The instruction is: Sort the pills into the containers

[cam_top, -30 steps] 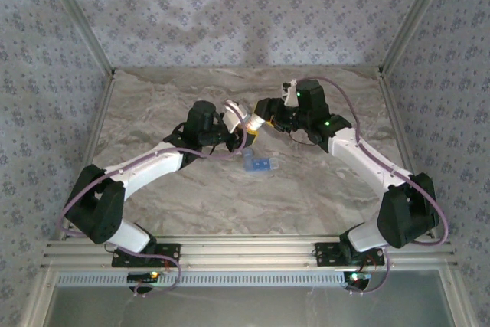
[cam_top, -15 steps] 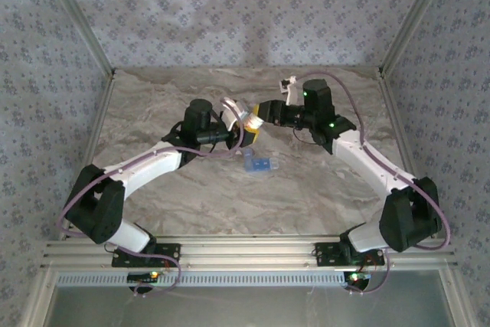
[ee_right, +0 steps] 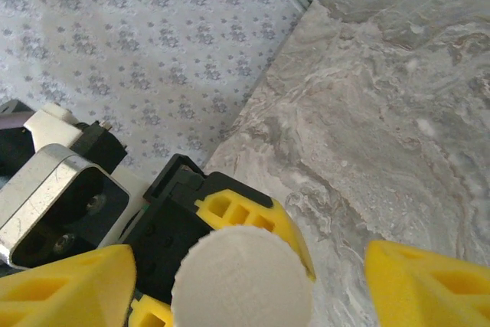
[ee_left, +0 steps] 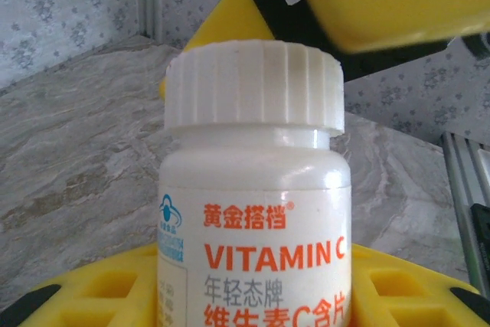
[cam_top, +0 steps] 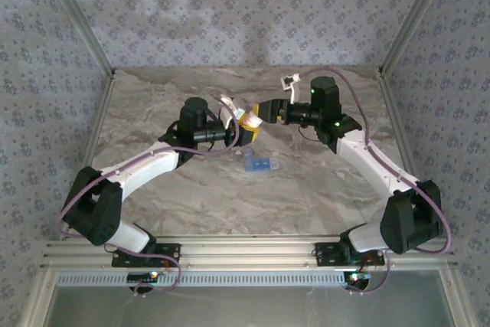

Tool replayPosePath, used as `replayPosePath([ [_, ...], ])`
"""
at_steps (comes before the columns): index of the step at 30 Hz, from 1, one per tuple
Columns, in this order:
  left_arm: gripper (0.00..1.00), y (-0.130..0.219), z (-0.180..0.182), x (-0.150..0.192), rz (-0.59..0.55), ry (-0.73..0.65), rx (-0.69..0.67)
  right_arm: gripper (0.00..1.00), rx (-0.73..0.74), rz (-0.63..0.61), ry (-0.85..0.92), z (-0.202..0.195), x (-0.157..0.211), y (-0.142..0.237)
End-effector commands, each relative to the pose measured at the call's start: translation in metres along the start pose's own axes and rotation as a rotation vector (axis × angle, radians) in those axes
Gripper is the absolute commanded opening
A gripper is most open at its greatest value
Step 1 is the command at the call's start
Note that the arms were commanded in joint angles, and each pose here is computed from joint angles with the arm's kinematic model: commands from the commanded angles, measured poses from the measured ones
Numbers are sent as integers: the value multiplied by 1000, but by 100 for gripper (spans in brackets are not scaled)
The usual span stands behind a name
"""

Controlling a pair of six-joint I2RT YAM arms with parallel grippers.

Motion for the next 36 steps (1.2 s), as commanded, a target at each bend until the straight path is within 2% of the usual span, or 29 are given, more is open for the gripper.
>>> replayPosePath([
  [1, 0, 6, 1, -11, -25, -43, -44, 86, 59, -57, -86, -2, -18, 14],
  [8, 0, 3, 7, -3, 17, -119, -156, 88, 235, -70, -358, -28, -14, 27],
  [10, 0, 2, 7, -2, 20, -120, -160, 99, 267, -71, -374, -30, -12, 28],
  [12, 0, 1, 8, 0, 26, -122, -162, 100, 295, -65, -375, -33, -9, 29],
  [20, 0, -4, 8, 2, 42, -130, -157, 99, 228, -54, -425, -37, 0, 12],
  [36, 0, -12, 5, 3, 58, -142, -143, 68, 156, 18, -417, -15, 13, -31],
])
Point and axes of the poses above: each hand's point on the last joint's axis, 136 mm out from that joint toward the fingers, its own y axis back along the fingers, its own z axis along the line the jaws close on, x = y × z, the point moved 7 cm from there along y, back along the fingers, and after that the axes turned 12 degrees about y, right-handed, at the moved point
